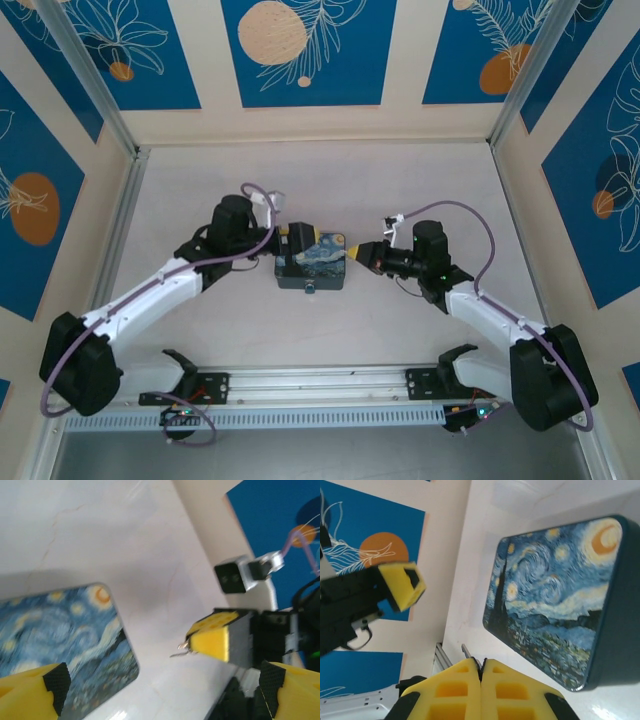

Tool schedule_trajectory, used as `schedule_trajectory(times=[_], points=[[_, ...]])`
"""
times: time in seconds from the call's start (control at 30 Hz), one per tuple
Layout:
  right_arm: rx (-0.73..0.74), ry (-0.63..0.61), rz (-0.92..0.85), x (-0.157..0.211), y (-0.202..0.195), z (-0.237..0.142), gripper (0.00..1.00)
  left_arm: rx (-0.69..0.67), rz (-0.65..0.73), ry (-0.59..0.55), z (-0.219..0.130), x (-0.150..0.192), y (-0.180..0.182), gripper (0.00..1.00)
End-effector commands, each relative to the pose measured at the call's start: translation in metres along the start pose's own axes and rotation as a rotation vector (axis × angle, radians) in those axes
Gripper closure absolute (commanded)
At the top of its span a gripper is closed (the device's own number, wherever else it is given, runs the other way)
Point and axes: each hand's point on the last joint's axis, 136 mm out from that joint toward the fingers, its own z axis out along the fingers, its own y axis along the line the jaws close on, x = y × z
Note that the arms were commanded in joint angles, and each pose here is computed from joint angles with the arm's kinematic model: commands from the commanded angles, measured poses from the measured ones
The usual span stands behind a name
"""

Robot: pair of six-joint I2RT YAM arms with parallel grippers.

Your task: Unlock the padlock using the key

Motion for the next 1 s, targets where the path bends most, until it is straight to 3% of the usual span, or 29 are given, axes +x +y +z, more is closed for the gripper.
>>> schedule_trajectory(times=[0.0, 0.17, 0.33, 0.6, 0.97], points=[[0.058, -0.050, 0.065, -0.001, -0.007, 0.000, 1.00, -0.181, 0.012, 0.003, -0.008, 0.031, 0.024, 0.02], [0.101, -0.025, 0.059, 0.013, -0.003, 0.008, 1.00, -0.282, 0.056, 0.060, -0.013, 0.079, 0.038, 0.04], [0.166, -0.019, 0.070, 0.025, -0.011, 0.014, 1.00, -0.255, 0.027, -0.034, -0.020, 0.105, 0.058, 0.05], [0.207, -0.028, 0.094, 0.030, -0.024, 0.023, 1.00, -0.194, 0.025, -0.056, -0.019, 0.123, 0.068, 0.08], [0.195, -0.060, 0.077, 0.022, -0.013, 0.025, 1.00, -0.137, 0.170, -0.081, 0.006, 0.117, 0.060, 0.09]])
